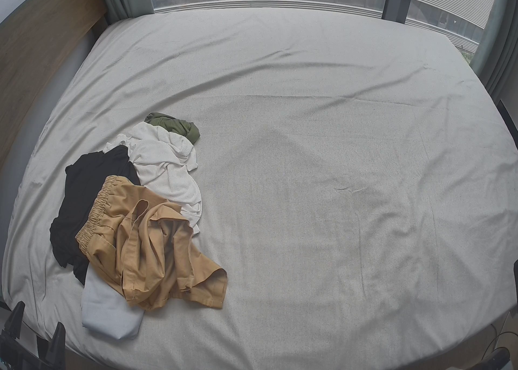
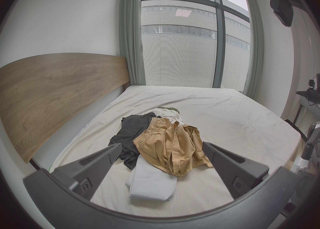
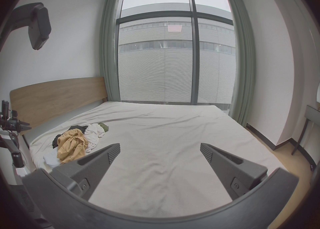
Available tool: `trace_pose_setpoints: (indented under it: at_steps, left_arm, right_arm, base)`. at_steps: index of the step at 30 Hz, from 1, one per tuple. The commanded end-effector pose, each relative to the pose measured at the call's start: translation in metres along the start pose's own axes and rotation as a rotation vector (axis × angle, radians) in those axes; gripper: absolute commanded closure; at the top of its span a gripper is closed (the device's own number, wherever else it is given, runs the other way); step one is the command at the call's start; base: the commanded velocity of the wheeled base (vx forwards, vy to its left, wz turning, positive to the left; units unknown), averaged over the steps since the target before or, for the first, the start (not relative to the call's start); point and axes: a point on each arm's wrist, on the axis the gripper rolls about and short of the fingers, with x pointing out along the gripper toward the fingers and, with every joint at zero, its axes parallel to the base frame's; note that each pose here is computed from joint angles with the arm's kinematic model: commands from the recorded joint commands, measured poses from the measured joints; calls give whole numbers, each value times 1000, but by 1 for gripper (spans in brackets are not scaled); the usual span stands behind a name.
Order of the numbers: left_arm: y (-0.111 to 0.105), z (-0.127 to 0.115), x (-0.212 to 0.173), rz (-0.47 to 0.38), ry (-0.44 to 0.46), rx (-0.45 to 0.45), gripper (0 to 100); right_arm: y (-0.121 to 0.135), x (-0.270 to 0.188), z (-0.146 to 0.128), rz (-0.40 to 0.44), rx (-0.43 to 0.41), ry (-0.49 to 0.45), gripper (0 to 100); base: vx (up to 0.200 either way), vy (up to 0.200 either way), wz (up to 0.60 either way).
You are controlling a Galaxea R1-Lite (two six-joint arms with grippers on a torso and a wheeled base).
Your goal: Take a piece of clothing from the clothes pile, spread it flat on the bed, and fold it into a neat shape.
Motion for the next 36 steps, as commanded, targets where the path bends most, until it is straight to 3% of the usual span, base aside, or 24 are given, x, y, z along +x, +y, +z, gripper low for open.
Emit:
trace_pose_setpoints:
  at_steps: [1, 5, 7, 14, 15, 36]
  left_arm:
    - [0, -5, 0, 0, 3, 0, 0]
    - [0, -5, 0, 1, 3, -1, 0]
    - [0, -5, 0, 1, 3, -1, 0]
    - [0, -5, 0, 0, 3, 0, 0]
    - [0, -5, 0, 0, 3, 0, 0]
    - [0, -5, 0, 0, 3, -1, 0]
  right_arm:
    - [-2, 17, 9, 34, 54, 72, 0]
    - [-3, 34, 19, 85, 227, 129, 0]
    - [-3, 40, 23, 102, 265, 146, 0]
    - [-2, 57, 29, 179, 286, 202, 0]
    - [0, 65, 27, 234, 303, 248, 0]
    - [14, 124, 31, 434, 356, 403, 0]
  base:
    - [0, 0, 0]
    - [0, 0, 0]
    - [0, 0, 0]
    - [0, 0, 0]
    - [0, 0, 0]
    - [0, 0, 0]
